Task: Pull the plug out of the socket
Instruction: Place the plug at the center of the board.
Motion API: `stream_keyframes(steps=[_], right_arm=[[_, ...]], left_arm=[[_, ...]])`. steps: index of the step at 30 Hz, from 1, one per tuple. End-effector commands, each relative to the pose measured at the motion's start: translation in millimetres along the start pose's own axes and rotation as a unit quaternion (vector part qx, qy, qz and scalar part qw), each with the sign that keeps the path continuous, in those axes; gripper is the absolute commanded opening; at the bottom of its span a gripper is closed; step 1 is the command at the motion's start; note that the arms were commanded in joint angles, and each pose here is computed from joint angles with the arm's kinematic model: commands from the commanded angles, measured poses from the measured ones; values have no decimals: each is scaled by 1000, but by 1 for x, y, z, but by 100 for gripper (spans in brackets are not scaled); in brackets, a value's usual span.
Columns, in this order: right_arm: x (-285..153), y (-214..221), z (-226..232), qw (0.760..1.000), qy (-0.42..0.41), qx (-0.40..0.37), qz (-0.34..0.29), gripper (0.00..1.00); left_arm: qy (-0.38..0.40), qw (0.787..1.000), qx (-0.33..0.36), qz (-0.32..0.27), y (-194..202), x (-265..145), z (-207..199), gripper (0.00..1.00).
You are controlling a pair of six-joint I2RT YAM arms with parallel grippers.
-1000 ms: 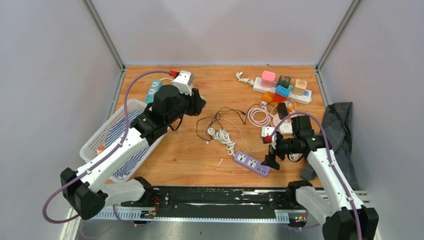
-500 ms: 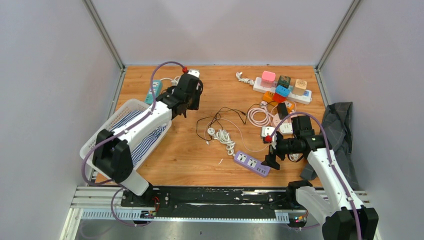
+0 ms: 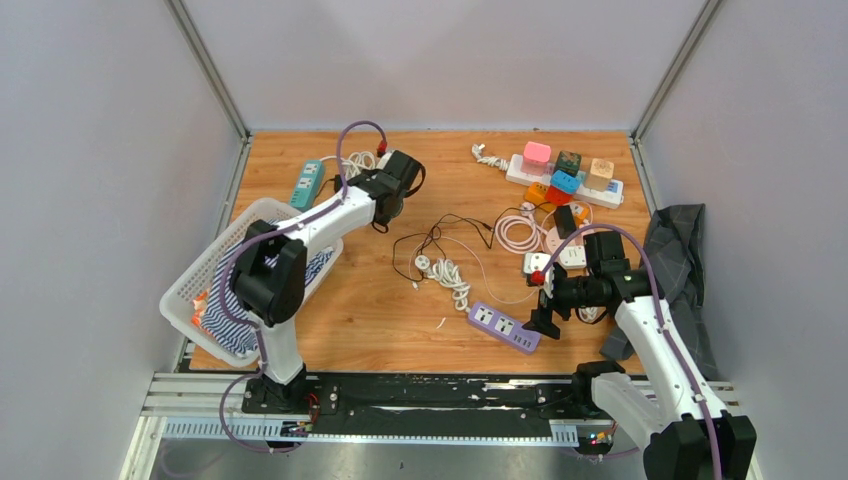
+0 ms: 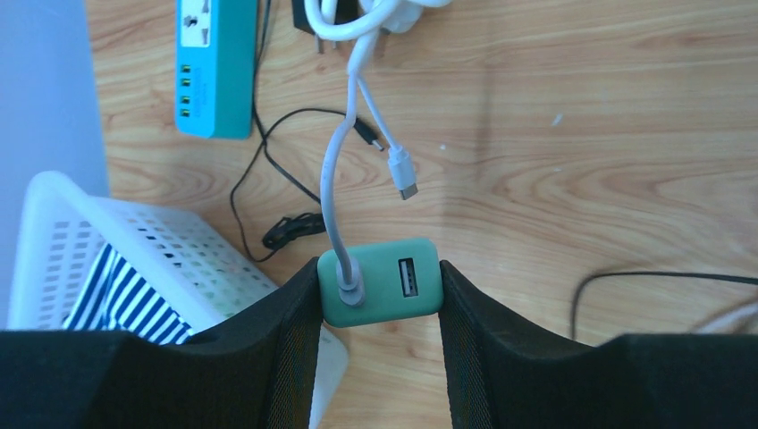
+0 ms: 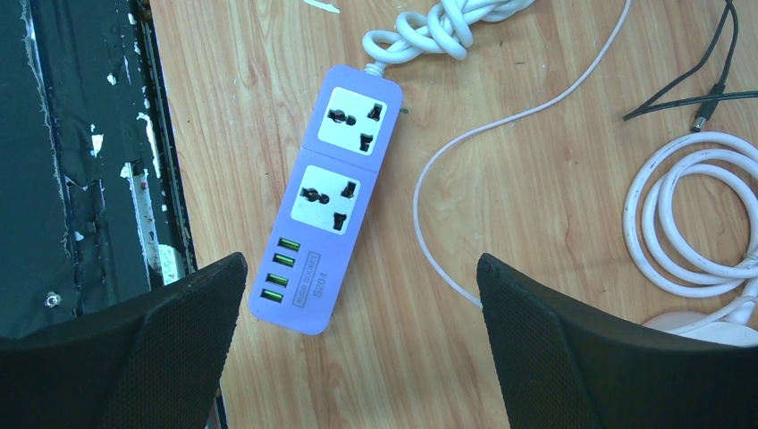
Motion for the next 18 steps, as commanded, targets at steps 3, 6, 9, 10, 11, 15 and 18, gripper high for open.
stream_keyframes(steps=[3, 6, 9, 10, 11, 15, 18], right_arm=[[1, 2, 8, 1000, -12, 14, -11, 100], [1, 2, 8, 1000, -12, 16, -11, 100], [1, 3, 8, 1000, -12, 18, -11, 100], [1, 2, 7, 1000, -12, 17, -11, 100], [1, 2, 7, 1000, -11, 17, -11, 100], [0, 2, 7, 1000, -9, 18, -13, 100], [0, 2, 7, 1000, -9, 18, -14, 100]], left_arm=[[-82, 996, 32, -10, -7, 16, 11, 0], [-96, 994, 42, -7, -6, 23, 12, 0], [-116, 992, 53, 0, -2, 29, 13, 2], [-121, 991, 58, 2, 0, 31, 14, 3], [-126, 990, 63, 5, 2, 33, 14, 5], [-145, 986, 79, 14, 11, 42, 16, 17], [-150, 985, 86, 24, 18, 49, 16, 22]])
Point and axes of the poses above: each gripper's point midway between its finger pads, its own x axis out along the fingers, its own z axis along the line the jaws close on, y = z × x, the point moved 6 cm from there along -x, back along the fingers, and after that the axes turned 12 degrees about -x, right-handed, at the moved point
